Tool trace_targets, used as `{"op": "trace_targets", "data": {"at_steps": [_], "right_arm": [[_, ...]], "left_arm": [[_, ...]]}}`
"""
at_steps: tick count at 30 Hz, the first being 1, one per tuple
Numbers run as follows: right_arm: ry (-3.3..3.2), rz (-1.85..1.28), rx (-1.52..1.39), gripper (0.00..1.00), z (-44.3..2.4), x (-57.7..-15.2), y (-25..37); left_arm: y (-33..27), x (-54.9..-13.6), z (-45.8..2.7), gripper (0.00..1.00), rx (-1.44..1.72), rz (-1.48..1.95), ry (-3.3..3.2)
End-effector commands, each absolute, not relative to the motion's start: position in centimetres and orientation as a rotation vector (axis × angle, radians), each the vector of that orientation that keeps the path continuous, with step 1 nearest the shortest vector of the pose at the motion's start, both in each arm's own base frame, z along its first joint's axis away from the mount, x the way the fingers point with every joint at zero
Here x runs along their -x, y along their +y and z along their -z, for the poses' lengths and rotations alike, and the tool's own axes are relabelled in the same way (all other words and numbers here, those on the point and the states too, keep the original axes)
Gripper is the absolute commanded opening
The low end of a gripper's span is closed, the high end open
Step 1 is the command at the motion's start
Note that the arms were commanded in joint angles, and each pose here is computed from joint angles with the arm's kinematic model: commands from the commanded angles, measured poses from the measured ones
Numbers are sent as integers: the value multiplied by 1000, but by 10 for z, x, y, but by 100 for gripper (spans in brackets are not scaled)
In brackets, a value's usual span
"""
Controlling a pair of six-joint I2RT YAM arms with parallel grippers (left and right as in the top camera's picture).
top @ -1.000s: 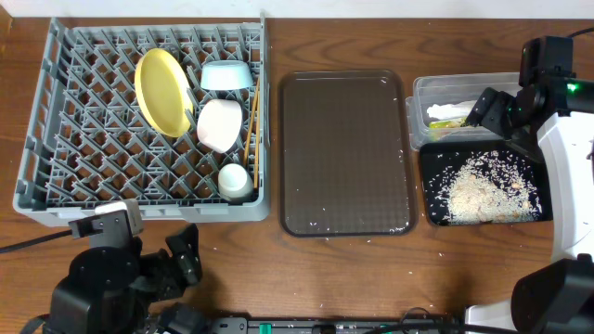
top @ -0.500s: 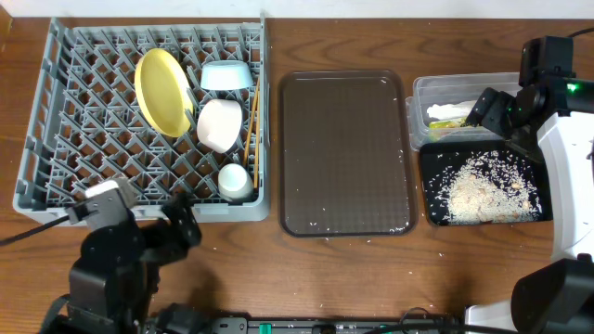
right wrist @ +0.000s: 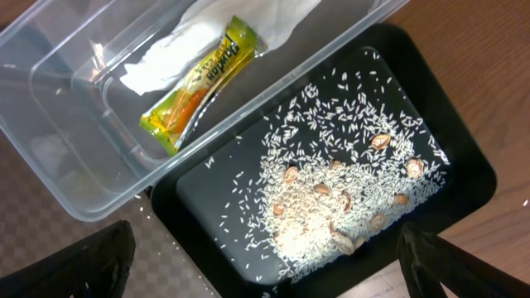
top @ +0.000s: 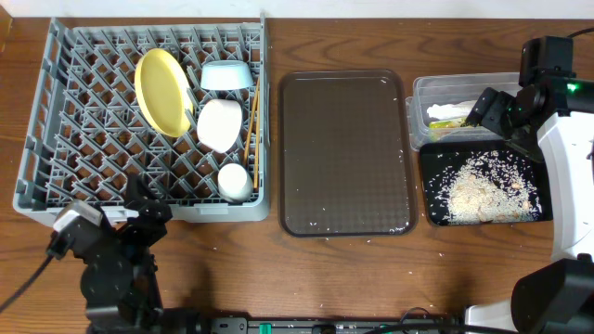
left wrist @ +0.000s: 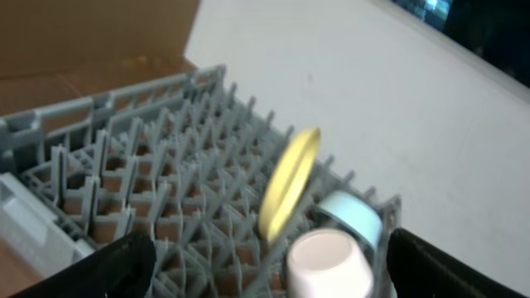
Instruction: Sort waste into correct bins and load items into the dishwasher
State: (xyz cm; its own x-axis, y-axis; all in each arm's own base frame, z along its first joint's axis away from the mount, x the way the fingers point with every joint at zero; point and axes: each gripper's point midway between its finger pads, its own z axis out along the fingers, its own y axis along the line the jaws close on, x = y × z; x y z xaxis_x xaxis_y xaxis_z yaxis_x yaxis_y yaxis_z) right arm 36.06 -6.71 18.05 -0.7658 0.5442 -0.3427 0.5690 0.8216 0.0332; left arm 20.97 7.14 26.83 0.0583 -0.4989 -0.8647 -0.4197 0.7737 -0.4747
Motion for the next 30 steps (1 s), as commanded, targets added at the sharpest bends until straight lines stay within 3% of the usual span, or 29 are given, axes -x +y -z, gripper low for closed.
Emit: {"op": "trace_targets", "data": {"at_steps": [1,11,30], "right_arm": [[2630,111,-867,99,-189,-361,-70],[2630,110,-867,99,-189,-361,-70],[2630,111,-867,99,-189,-361,-71]], "left_arm": [[82,-210,-249,90,763,17,1522],[80,-225,-225,91,563,-69,1438],[83,-229,-147,91,564,-131,1587]]}}
